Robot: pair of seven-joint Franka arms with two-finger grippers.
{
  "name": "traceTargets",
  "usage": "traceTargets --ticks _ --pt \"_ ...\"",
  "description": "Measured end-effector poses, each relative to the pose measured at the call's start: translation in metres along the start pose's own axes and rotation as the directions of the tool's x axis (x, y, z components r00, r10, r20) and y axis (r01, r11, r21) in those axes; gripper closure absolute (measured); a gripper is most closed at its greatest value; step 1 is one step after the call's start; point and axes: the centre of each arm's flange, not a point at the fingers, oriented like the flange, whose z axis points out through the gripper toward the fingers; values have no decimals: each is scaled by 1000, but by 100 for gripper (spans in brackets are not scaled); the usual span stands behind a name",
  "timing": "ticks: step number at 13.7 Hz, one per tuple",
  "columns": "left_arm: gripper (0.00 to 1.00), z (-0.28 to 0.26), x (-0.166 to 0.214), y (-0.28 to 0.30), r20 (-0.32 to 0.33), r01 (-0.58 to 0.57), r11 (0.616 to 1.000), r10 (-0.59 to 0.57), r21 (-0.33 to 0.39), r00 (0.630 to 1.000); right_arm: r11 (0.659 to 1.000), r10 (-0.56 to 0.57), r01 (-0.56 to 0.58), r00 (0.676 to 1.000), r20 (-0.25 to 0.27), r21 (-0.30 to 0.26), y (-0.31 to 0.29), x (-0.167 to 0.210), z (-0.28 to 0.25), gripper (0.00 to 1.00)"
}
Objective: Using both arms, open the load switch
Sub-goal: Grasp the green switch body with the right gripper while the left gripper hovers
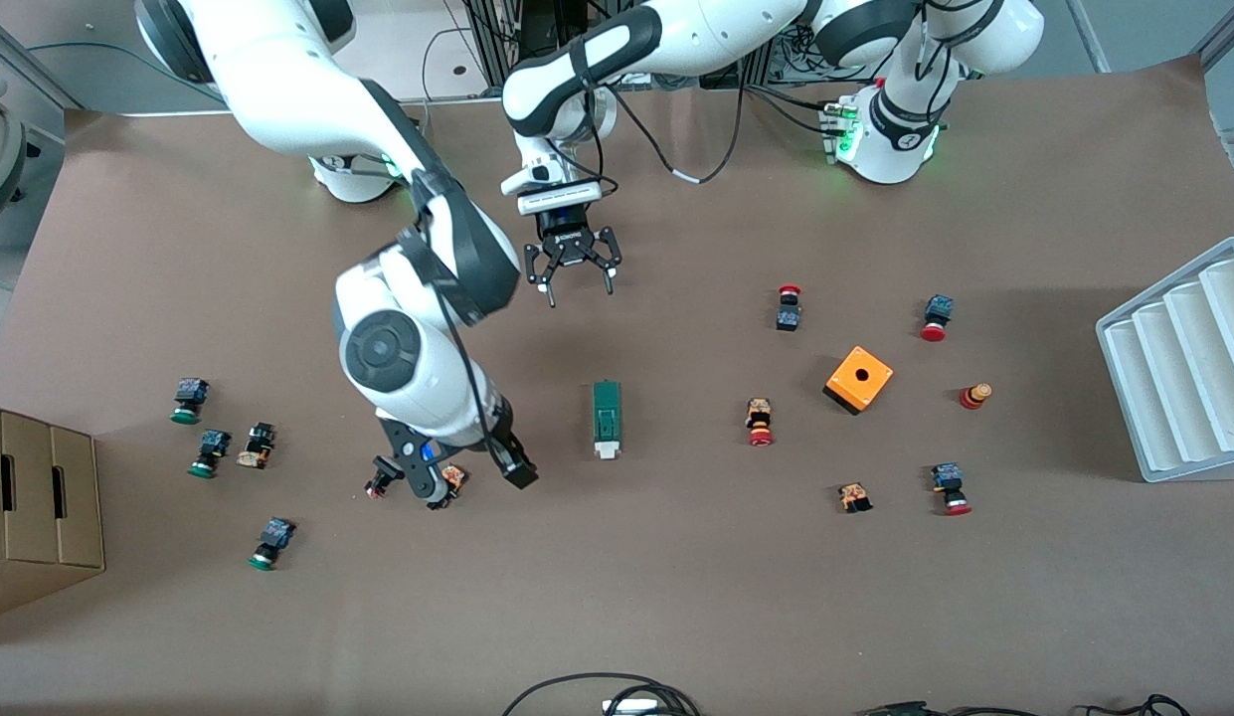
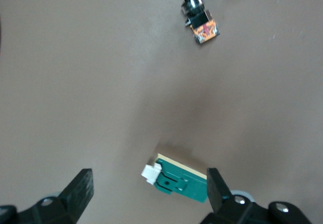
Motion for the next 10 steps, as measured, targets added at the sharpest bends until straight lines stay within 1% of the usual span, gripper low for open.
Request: traceTargets --ticks 2,4,6,8,10 --pt "0 17 -11 -1 -34 -23 999 22 -22 999 994 106 -106 994 -4 -2 -5 -6 27 0" --pt "0 37 -22 -4 -62 -45 998 43 -35 997 984 179 -179 984 -7 -3 -9 -21 54 0" --pt "0 57 -29 -8 -87 -52 998 48 -43 995 973 230 -230 973 -16 21 -16 -40 73 0" --pt "0 80 -39 -14 -127 -40 998 33 -53 991 961 272 -271 962 -7 59 -23 -55 87 0" --pt "0 102 -54 -22 -160 -42 997 30 -68 987 951 301 -300 954 1 71 -26 -61 97 0"
